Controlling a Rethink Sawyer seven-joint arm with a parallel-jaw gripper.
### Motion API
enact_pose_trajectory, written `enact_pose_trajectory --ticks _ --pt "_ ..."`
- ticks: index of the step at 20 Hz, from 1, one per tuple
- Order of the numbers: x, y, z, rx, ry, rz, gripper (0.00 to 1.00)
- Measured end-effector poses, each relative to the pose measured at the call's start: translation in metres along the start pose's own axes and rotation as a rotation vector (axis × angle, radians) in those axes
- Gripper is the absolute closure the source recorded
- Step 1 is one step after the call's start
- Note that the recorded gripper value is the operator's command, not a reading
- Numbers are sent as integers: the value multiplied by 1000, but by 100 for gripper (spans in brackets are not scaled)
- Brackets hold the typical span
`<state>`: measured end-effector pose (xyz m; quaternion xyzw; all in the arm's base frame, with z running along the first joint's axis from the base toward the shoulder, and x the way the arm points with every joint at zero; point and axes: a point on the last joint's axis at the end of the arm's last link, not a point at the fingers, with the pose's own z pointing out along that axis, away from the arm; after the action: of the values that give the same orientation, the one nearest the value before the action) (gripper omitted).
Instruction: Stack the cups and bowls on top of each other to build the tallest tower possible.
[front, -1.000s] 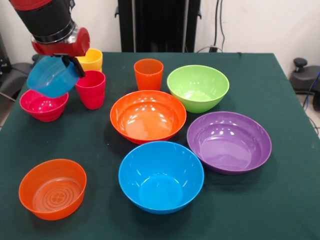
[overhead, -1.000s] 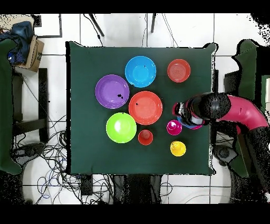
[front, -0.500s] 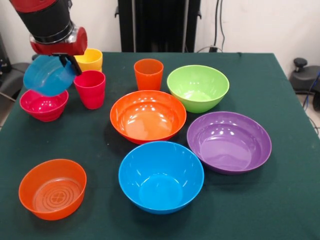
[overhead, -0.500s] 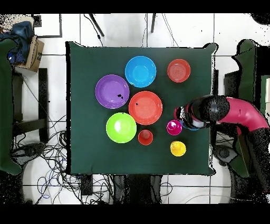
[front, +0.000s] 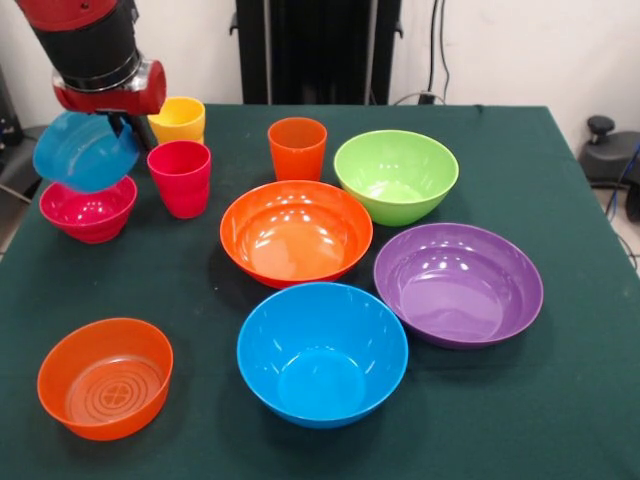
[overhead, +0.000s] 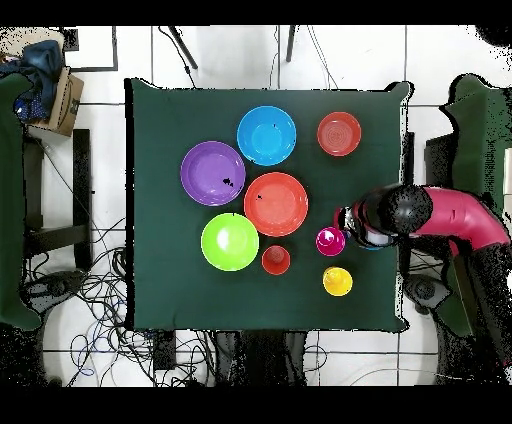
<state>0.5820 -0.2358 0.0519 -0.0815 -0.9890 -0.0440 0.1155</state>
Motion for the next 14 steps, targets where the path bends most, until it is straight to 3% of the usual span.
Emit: enact_pose_trajectory --ticks 14 --pt "11 -2 39 17 43 -32 100"
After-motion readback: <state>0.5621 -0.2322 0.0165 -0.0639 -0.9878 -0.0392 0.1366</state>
